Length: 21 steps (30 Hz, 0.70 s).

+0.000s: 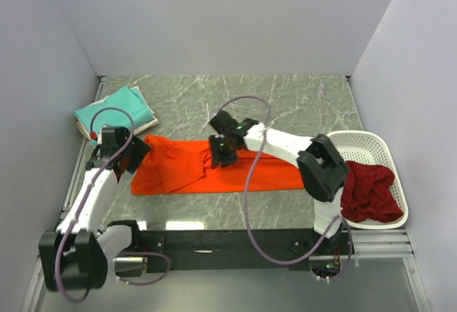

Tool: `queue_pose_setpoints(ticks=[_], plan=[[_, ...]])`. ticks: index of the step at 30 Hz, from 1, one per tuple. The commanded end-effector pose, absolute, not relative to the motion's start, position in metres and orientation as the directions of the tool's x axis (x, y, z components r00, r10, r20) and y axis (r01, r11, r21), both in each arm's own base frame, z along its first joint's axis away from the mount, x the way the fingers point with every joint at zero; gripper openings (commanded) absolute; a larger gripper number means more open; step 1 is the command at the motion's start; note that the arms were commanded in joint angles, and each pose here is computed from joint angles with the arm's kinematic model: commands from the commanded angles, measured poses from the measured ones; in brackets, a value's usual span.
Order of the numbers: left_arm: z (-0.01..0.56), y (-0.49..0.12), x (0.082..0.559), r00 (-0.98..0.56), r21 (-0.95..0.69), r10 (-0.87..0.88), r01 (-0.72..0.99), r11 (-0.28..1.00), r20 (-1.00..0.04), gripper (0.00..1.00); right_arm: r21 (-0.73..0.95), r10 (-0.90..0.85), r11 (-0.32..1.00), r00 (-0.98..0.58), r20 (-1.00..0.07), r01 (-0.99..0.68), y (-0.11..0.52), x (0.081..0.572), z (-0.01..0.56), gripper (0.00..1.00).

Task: Fold and stack the t-shirts
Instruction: Fold the tshirt

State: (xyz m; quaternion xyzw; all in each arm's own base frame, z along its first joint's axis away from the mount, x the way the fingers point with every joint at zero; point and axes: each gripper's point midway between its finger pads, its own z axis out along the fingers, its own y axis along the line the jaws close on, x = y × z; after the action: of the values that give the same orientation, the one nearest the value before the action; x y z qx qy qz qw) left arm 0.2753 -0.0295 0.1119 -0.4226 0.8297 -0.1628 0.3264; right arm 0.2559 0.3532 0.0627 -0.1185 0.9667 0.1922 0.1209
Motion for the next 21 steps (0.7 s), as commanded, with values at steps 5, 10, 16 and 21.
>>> queue_pose_setpoints(ticks=[5,10,16,21], plan=[[0.123,0.0,0.356,-0.414,-0.562,-0.752,-0.501,0.658,-0.512,0.57,0.323,0.053,0.942,-0.918,-0.394,-0.085,0.264,0.314,0.09,0.45],[0.111,0.001,0.39,-0.433,-0.574,-0.755,-0.491,0.655,-0.492,0.47,0.272,0.129,0.962,-0.904,-0.407,0.015,0.212,0.331,0.073,0.45],[0.096,-0.002,0.411,-0.455,-0.585,-0.765,-0.495,0.642,-0.455,0.43,0.213,0.197,0.97,-0.887,-0.419,0.115,0.161,0.348,0.06,0.45],[0.081,-0.001,0.416,-0.464,-0.567,-0.771,-0.524,0.635,-0.436,0.39,0.186,0.237,0.967,-0.88,-0.41,0.174,0.134,0.356,0.049,0.45]])
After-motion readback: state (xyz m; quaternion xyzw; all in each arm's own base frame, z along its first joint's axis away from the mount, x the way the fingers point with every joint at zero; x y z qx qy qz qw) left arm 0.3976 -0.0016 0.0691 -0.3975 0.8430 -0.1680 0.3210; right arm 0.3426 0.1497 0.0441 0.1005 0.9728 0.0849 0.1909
